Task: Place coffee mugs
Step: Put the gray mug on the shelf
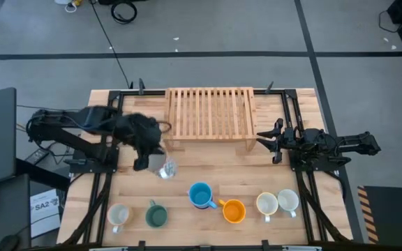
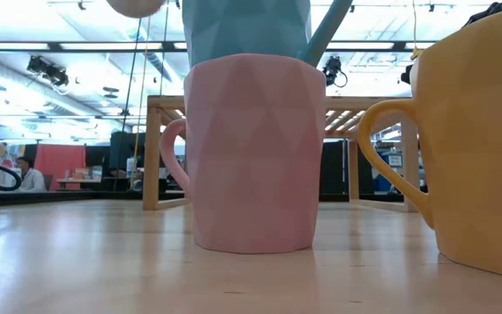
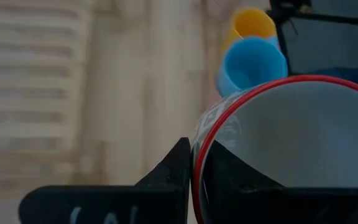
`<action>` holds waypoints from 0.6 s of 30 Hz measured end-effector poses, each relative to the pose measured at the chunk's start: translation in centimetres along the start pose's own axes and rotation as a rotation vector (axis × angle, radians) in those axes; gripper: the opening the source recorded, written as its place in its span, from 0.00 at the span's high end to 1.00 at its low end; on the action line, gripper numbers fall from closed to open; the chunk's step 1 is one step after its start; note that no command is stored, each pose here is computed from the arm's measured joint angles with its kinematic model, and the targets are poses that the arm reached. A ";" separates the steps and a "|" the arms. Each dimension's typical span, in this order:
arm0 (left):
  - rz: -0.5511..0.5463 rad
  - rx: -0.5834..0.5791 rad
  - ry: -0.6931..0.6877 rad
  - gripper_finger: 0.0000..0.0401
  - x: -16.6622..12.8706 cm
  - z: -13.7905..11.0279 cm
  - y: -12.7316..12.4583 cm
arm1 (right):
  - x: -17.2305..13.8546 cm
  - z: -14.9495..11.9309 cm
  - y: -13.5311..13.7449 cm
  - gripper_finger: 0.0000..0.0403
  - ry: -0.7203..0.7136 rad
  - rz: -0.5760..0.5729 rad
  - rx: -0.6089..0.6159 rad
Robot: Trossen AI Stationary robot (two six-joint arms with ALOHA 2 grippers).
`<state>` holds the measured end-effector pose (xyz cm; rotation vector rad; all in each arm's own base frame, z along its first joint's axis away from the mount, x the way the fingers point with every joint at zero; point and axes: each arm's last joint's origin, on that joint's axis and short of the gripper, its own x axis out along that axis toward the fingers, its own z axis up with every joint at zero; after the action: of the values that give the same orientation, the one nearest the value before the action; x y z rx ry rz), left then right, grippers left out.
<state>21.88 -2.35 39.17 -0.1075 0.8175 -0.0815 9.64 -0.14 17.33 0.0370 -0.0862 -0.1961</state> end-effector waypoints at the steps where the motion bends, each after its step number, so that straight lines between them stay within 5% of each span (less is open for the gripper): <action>1: 0.013 0.006 -0.015 0.91 -0.3 0.3 0.4 | 0.0 0.0 0.0 0.72 0.000 0.000 0.000; 8: 0.144 0.089 -0.097 0.91 -2.5 2.3 3.7 | 0.0 0.0 0.0 0.72 0.000 0.000 0.000; 18: 0.391 0.276 -0.015 0.91 -2.5 7.3 9.9 | 0.0 0.1 0.0 0.72 -0.008 -0.001 0.002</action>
<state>25.85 8.24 44.70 0.3117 0.7920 0.1752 9.63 -0.15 17.41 0.0384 -0.0945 -0.1968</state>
